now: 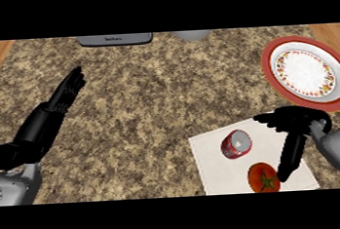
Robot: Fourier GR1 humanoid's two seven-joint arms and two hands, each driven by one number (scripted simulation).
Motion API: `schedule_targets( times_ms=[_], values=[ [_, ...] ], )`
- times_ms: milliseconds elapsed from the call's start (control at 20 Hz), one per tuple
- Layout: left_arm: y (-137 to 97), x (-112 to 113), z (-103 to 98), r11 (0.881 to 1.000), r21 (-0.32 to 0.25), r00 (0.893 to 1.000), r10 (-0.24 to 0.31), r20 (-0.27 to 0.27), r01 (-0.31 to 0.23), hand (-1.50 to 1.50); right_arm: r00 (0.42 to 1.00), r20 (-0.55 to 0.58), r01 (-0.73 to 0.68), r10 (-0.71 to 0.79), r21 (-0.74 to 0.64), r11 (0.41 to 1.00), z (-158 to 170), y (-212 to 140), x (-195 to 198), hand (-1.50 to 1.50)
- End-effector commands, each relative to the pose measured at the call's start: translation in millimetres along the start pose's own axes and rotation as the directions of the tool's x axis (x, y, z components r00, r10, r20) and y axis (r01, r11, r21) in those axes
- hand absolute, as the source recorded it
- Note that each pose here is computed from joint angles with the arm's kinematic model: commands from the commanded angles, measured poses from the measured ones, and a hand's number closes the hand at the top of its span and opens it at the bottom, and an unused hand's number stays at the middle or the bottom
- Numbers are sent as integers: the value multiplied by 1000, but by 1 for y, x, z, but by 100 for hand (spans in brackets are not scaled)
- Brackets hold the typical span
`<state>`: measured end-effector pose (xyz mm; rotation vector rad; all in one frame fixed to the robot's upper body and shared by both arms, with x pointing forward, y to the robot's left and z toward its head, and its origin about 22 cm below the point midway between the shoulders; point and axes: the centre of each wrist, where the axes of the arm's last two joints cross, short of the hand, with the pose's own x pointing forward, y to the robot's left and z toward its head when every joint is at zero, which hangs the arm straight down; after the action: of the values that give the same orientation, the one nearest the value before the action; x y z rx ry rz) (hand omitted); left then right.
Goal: Pick the tomato from the placemat and place it in the plate
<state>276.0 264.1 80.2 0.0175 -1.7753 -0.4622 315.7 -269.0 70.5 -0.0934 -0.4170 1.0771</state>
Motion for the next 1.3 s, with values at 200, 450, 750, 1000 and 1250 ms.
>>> schedule_targets(
  times_ms=[200,450,750,1000,1250],
  values=[
    [-2,-12,6,1000,7,1000,-2,-5,2,0,995,-88,-36,45,93,995,-17,23,-11,-150],
    [4,-13,11,1000,3,1000,-6,-20,6,0,993,-93,-63,77,144,988,-38,59,-9,-150],
    [-1,-11,-1,1000,1,1000,6,7,-6,0,993,-86,-72,86,160,984,-35,65,-5,-150],
    [-8,-4,-7,1000,26,1000,0,6,0,0,985,-108,-118,136,156,981,-49,78,11,-150],
    [11,-5,5,1000,1,1000,-10,-3,10,0,981,15,-192,192,118,974,-50,84,-9,150]
  ],
)
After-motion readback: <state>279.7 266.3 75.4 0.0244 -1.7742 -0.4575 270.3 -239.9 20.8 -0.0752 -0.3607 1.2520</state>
